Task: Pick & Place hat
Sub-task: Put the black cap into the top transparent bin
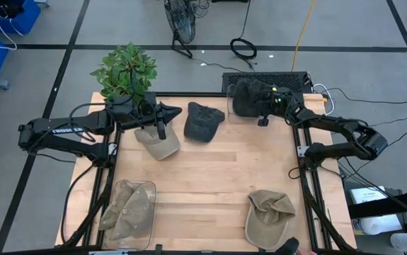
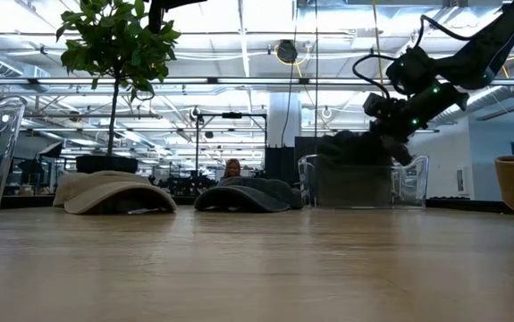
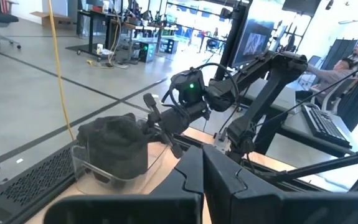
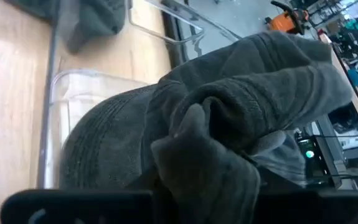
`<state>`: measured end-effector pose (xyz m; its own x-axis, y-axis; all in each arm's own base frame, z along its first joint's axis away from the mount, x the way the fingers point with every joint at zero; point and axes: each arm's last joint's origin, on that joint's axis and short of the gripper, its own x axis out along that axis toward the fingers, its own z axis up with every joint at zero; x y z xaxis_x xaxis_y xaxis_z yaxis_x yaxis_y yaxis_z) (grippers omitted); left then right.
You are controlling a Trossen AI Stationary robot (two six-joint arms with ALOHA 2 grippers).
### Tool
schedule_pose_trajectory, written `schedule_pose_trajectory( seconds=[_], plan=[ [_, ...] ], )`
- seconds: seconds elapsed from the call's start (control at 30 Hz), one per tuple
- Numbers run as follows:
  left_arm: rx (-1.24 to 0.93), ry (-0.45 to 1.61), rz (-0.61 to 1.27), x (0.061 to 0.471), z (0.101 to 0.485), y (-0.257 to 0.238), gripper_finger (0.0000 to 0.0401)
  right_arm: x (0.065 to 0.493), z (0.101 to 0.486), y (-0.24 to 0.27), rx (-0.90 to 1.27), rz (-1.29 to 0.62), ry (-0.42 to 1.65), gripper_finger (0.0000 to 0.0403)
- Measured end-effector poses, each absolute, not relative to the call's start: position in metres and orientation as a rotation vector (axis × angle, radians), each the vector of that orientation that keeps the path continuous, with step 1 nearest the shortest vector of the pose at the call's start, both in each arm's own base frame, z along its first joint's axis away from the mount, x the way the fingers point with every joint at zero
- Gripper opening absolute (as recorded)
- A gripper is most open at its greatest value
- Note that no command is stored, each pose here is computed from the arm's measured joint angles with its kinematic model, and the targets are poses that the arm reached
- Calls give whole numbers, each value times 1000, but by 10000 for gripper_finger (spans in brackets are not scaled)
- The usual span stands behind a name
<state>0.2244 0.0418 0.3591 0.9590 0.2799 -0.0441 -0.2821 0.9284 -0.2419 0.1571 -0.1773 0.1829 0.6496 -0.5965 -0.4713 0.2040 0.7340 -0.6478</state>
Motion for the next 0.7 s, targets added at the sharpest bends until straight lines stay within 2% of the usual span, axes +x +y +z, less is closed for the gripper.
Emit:
schedule_pose_trajectory(
  seconds=[0.4, 0.6, 0.7],
  plan=[
    [-271, 7, 285, 224, 359, 41, 14, 153, 192, -176, -481, -621, 698, 224],
    [-270, 9, 285, 224, 359, 41, 4, 145, 206, -174, -430, -813, 672, 302],
    [-264, 10, 285, 224, 359, 41, 13, 139, 216, -170, -442, -912, 652, 333]
  ],
)
